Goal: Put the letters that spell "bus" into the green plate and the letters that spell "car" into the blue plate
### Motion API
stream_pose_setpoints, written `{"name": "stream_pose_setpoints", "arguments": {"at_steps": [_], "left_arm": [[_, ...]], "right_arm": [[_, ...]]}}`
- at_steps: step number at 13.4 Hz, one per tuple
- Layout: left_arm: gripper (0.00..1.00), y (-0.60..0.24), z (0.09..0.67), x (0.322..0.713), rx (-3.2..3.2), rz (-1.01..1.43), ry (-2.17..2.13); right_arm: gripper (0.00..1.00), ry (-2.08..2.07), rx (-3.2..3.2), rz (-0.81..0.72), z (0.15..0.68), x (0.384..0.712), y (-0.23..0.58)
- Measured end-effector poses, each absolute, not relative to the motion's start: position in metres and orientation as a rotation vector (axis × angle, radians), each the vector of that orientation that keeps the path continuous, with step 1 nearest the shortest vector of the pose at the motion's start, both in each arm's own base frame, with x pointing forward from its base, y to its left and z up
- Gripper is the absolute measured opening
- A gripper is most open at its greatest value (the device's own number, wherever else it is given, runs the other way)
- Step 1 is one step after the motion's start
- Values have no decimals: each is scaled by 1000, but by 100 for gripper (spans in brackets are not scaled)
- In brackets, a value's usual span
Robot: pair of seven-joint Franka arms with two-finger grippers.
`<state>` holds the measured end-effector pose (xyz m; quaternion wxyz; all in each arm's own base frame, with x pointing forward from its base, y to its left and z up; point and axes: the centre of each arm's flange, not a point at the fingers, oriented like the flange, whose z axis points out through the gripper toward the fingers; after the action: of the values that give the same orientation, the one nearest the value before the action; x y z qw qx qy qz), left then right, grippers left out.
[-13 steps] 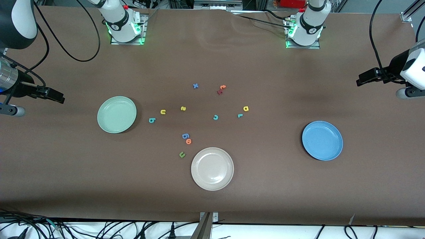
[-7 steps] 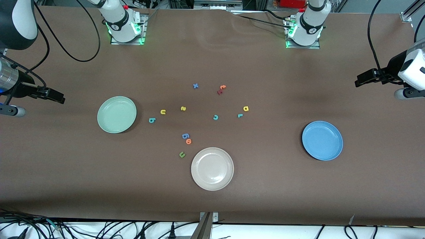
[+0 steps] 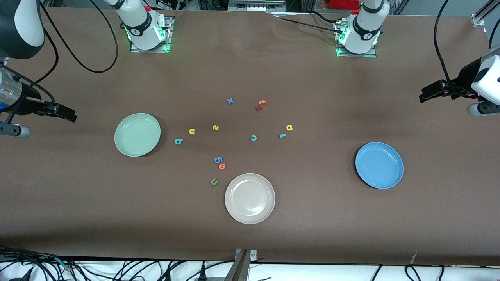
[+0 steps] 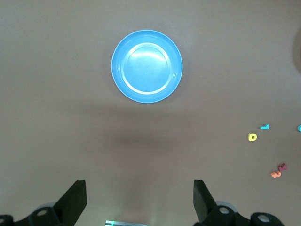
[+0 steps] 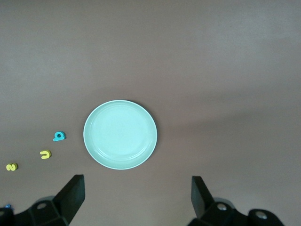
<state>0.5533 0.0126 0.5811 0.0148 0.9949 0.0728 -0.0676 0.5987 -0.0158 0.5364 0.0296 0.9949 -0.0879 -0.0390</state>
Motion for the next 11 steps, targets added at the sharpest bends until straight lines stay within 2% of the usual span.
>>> {"name": "stream_pose_setpoints", "arguments": {"at_steps": [11], "left_arm": [[100,11,587,555,3107,-191,220]], "right_arm": [[100,-271,3068,-123,536,599,-16]]}}
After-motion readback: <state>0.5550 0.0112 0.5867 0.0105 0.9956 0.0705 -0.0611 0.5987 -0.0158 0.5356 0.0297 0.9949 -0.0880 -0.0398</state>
